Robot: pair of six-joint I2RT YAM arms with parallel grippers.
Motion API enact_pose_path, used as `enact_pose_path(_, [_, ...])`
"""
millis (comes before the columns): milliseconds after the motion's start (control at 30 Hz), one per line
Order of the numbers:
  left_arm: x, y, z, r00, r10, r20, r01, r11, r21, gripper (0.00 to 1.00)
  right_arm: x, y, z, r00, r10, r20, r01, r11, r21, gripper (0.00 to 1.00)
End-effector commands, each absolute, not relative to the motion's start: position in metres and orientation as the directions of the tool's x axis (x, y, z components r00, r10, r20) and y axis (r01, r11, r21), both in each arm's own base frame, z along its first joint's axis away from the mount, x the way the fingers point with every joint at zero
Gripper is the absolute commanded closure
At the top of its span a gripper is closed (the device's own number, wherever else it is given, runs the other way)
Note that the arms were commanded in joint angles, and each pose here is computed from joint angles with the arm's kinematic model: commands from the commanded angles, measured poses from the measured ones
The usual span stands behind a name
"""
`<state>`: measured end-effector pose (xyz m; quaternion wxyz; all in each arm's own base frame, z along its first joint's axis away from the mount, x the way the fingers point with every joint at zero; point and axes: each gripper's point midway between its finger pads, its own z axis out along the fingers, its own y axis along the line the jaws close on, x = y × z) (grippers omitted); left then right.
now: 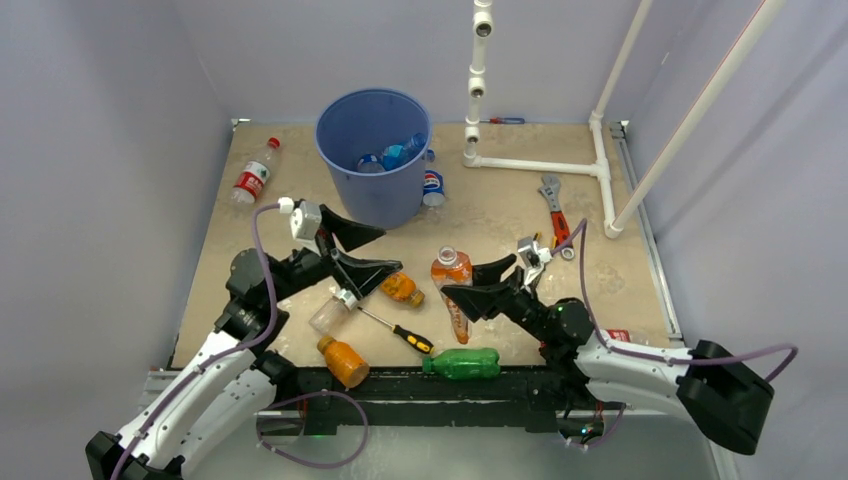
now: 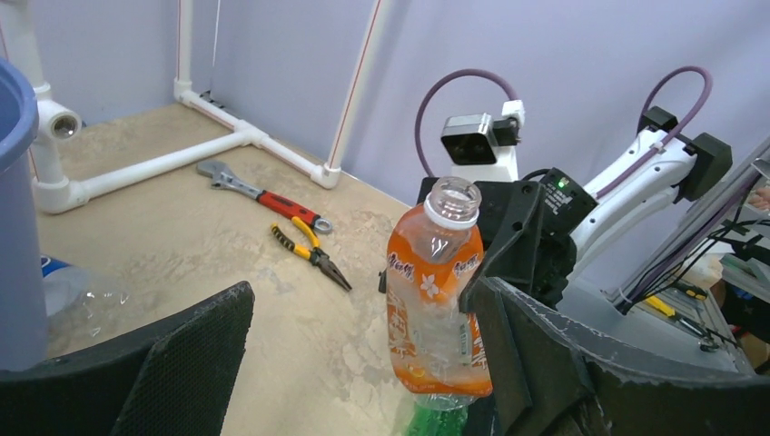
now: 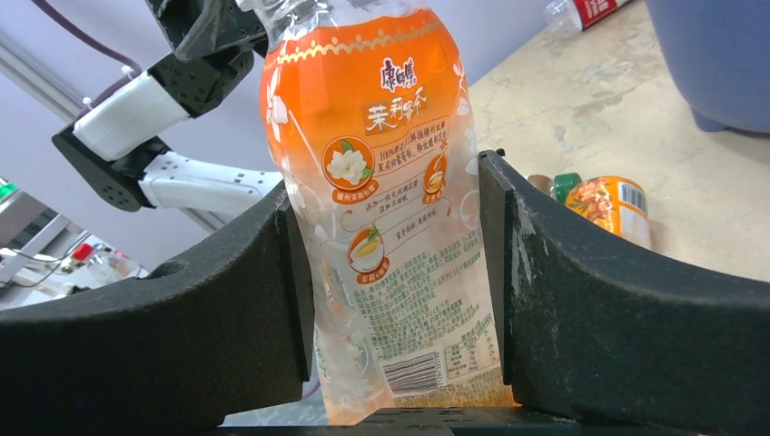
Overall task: Put the plastic bottles in the bin
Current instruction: Pick up the plastic bottle at the center of the board, then place the plastic bottle in the trash bin.
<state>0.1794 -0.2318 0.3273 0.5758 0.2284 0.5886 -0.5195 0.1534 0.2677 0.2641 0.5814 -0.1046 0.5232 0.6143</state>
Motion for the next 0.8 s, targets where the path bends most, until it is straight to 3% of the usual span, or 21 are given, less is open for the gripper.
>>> enact_pose_path(0, [0.170,-0.234,0.341,-0.202,-0.353,-0.913,0.899,0.302,-0.316,0.10,0.137,0.270,0.310,-0.289,0.685,-0.669,-0.881,0.084,0.466,0.74])
enact_pose_path(767, [0.153,-0.236,0.346,-0.177,-0.382,-0.907,0.937,0.216,-0.274,0.16,0.145,0.335,0.298,-0.423,0.617,-0.663,-0.823,0.046,0.567,0.80])
